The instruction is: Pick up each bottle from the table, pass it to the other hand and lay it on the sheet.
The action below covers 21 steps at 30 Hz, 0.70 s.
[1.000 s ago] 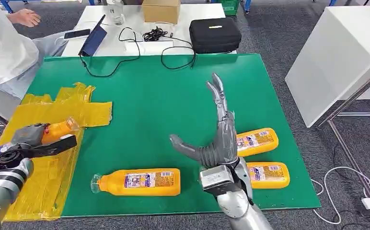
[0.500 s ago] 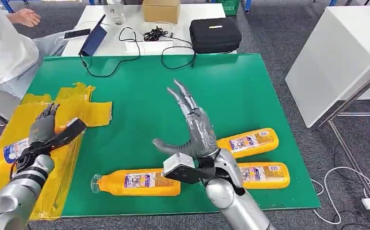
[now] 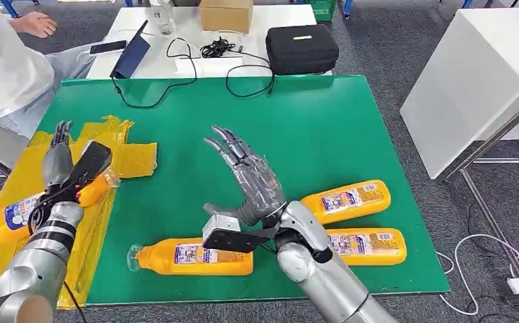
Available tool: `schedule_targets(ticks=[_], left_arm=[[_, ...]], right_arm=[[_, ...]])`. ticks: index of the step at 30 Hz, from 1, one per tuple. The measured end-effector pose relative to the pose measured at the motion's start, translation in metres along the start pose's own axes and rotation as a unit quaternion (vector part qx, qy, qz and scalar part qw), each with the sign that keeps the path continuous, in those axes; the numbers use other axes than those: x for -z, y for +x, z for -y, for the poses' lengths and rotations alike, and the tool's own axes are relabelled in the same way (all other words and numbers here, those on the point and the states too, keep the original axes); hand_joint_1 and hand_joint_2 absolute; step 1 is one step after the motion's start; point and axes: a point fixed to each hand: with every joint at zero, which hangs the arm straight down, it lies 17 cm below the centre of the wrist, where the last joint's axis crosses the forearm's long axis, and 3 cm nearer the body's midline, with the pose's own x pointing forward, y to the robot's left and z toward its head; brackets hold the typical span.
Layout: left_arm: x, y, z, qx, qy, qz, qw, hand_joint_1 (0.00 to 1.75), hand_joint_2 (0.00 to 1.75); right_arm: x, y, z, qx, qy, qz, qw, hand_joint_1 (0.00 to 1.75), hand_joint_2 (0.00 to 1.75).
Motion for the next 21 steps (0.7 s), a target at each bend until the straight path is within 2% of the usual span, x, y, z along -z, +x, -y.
schedule_targets(ticks=[3,8,12,17,21], left_arm=[[0.005,0.012,-0.008,-0.029,0.023,0.001,0.999,0.00,1.75],[0.012,0.041,-0.013,-0.102,0.047,0.012,0.994,0.00,1.75],[0.013,0.065,-0.012,-0.147,0.059,0.022,0.987,0.00,1.75],[0.013,0.080,-0.009,-0.167,0.062,0.030,0.984,0.00,1.75],[0.011,0.080,-0.009,-0.185,0.069,0.024,0.980,0.00,1.75]], right_arm=[[0.001,-0.001,-0.016,-0.011,0.030,0.001,0.999,0.00,1.75],[0.000,-0.002,-0.071,-0.009,0.141,0.008,0.990,0.00,1.75],[-0.009,0.020,-0.117,0.043,0.229,0.045,0.971,0.00,1.75],[-0.016,0.028,-0.136,0.065,0.266,0.056,0.960,0.00,1.75],[-0.021,0.037,-0.139,0.090,0.269,0.066,0.957,0.00,1.75]])
